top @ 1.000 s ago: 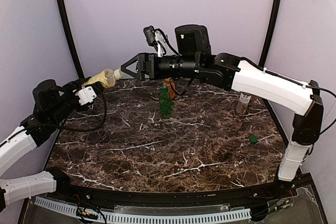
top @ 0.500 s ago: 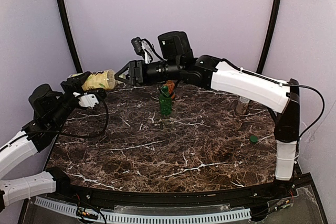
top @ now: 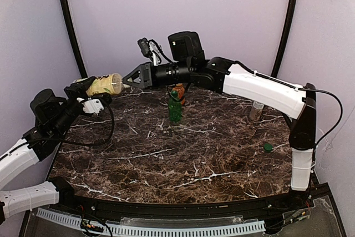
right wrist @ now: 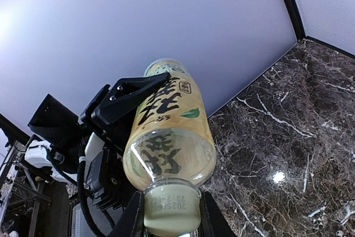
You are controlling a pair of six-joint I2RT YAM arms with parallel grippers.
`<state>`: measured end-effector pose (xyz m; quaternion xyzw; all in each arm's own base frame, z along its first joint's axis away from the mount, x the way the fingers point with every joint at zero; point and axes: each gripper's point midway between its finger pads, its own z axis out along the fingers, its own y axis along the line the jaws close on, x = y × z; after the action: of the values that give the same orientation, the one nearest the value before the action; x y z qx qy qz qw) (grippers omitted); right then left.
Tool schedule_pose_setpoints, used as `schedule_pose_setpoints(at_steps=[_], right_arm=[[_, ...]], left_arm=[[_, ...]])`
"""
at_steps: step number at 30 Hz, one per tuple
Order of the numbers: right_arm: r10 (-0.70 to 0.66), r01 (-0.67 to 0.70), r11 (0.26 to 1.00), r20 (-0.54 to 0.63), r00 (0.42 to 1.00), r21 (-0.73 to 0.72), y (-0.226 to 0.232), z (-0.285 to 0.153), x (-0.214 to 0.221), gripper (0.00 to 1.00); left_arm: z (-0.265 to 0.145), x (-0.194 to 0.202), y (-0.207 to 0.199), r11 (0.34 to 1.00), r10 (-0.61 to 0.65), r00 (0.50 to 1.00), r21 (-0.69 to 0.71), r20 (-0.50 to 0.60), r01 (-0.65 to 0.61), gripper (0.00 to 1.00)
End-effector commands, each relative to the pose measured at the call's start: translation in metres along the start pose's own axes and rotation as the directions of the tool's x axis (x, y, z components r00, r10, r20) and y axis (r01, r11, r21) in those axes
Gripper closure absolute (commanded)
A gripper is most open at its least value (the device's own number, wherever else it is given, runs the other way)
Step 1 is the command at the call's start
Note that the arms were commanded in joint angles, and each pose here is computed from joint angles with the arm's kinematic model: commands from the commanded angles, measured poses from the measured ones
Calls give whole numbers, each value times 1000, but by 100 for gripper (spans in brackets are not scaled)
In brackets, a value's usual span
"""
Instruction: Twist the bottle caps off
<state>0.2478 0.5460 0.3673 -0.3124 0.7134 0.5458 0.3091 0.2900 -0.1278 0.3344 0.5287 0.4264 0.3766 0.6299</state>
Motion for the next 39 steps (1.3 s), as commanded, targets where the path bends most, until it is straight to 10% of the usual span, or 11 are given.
schedule_pose_setpoints(at_steps=[1,12,29,39], right_arm=[[-166,166,982,0,986,-87,28,0,2,100],[-671,676,737,-146,727,-24,39,0,50,100],[-965,950,-36,-236,-113,-310,46,-9,154,100],[-931,944,-174,-266,-251,-280,36,-14,143,94]], left_arm=[[-10,-15,-22,957,-208,978,211,30,198,77],[-59,-75,-55,645,-583,809,646,73,407,82],[-121,-126,-68,196,-810,583,906,-65,374,82],[-123,-127,-68,189,-814,578,911,-64,367,83]])
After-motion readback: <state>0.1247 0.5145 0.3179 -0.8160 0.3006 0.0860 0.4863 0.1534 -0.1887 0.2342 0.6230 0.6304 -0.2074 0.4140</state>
